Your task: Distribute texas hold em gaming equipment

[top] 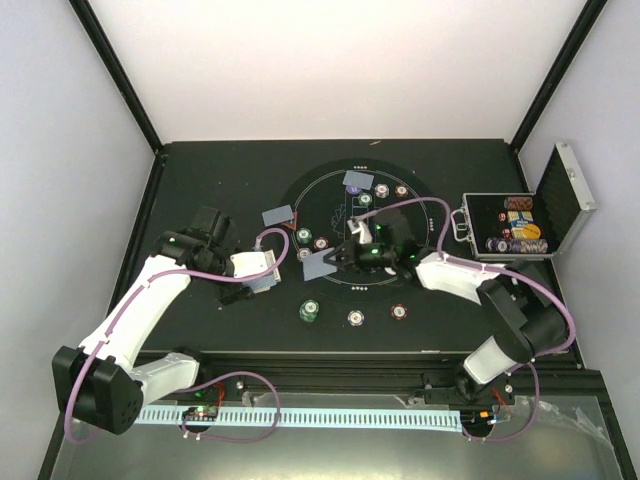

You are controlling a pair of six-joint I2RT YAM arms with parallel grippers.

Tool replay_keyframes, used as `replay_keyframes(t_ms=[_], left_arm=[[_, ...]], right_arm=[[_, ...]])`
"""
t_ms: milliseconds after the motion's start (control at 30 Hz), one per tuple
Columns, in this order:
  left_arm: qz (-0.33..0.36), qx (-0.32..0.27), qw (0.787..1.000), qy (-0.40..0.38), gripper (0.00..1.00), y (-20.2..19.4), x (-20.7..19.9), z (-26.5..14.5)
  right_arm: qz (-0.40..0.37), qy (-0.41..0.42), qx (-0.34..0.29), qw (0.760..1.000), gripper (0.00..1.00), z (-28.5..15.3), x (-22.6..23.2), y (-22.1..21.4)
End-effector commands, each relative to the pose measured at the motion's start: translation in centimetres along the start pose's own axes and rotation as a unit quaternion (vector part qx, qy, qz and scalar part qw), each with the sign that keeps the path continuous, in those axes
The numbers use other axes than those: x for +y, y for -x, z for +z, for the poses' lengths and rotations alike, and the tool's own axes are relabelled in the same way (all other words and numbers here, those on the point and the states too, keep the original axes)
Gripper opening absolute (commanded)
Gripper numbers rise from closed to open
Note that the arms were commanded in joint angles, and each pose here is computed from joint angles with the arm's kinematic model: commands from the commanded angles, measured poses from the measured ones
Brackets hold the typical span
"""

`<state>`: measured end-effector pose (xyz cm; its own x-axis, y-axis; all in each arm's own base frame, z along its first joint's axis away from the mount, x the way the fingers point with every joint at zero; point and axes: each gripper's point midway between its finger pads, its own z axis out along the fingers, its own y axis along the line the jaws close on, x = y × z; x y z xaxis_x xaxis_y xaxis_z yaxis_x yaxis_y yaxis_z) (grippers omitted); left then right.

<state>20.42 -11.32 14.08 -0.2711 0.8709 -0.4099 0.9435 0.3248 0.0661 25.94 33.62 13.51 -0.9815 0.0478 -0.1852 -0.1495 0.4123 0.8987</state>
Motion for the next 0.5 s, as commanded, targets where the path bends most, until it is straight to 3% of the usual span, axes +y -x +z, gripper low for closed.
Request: replay_keyframes(t_ms=[0, 200, 467], left_arm=[[0.010, -0.007, 1.000, 0.018, 0.02, 0.4, 0.5, -0.7], [0.010, -0.007, 1.000, 0.018, 0.02, 0.4, 0.5, -0.8], [0.010, -0.004, 1.000, 0.020, 0.02, 0.4, 0.6, -0.9]], right_arm=[[0.006, -0.032, -0.027, 0.999, 0.04, -3.7, -3.7, 1.9], [0.037, -0.086, -0.048, 0.994, 0.04, -7.3, -9.4, 3.7], [0.061, -0.131, -0.086, 0.986, 0.04, -10.6, -13.4, 6.9]])
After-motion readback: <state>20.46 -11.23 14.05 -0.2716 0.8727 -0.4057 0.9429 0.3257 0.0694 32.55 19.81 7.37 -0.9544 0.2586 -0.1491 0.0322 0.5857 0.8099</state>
